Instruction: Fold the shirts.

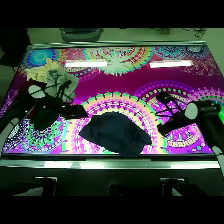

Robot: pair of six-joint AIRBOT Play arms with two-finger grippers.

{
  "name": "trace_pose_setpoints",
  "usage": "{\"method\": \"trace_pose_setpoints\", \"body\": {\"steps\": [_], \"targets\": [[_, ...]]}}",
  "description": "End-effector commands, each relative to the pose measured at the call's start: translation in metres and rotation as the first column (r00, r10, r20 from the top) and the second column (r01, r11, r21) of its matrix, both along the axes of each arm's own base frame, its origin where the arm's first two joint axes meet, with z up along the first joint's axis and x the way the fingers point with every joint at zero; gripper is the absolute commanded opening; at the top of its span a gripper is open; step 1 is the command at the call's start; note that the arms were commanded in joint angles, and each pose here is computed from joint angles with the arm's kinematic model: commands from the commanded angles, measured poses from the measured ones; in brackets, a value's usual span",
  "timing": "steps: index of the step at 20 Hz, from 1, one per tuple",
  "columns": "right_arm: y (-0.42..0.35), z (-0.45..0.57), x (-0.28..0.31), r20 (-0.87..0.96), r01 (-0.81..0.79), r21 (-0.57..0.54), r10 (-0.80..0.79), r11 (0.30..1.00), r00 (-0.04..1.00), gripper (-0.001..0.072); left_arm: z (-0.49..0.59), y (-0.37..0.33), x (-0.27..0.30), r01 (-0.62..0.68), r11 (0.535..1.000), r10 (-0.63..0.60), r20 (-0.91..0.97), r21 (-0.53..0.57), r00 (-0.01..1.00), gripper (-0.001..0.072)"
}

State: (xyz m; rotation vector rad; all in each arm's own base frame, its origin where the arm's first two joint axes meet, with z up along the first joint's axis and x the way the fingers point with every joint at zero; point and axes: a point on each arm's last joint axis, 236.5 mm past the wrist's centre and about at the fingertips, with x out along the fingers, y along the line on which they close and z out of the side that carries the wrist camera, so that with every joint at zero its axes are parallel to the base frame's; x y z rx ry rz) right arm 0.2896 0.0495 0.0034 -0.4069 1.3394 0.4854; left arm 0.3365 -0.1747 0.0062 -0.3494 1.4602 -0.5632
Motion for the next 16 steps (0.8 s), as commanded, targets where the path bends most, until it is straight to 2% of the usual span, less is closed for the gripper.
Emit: {"method": "trace_pose_setpoints", "body": {"steps": [1,5,10,12,14,15,16], "targets": [[0.063,-0.036,-0.017,-0.111,-0.1,0.259,0.133,0.961,0.985,0.069,-0.05,0.055,-0.032,-0.104,0.988,0.12,-0.142,0.113,0.983,0.0674],[0.061,-0.05,-0.017,-0.149,-0.098,0.25,0.138,0.963,0.979,0.0701,-0.081,0.04,-0.032,-0.154,0.984,0.165,-0.115,0.094,0.98,0.0672],[0.057,-0.051,-0.013,-0.135,-0.101,0.232,0.135,0.967,0.982,0.0701,-0.107,0.014,-0.033,-0.113,0.989,0.126,-0.138,0.092,0.982,0.0665],[0.057,-0.053,-0.01,-0.13,-0.083,0.232,0.116,0.969,0.985,0.0702,-0.112,0.004,-0.034,-0.097,0.991,0.108,-0.134,0.089,0.985,0.063],[0.059,-0.059,-0.012,-0.164,-0.052,0.241,0.094,0.969,0.982,0.0702,-0.113,-0.007,-0.034,-0.094,0.993,0.103,-0.131,0.073,0.986,0.052],[0.059,-0.065,-0.013,-0.182,-0.048,0.24,0.093,0.97,0.979,0.0702,-0.113,-0.011,-0.035,-0.091,0.993,0.099,-0.127,0.072,0.987,0.0407],[0.059,-0.072,-0.014,-0.204,-0.043,0.238,0.093,0.97,0.975,0.0702,-0.113,-0.013,-0.036,-0.083,0.994,0.091,-0.126,0.073,0.988,0.0166]]}}
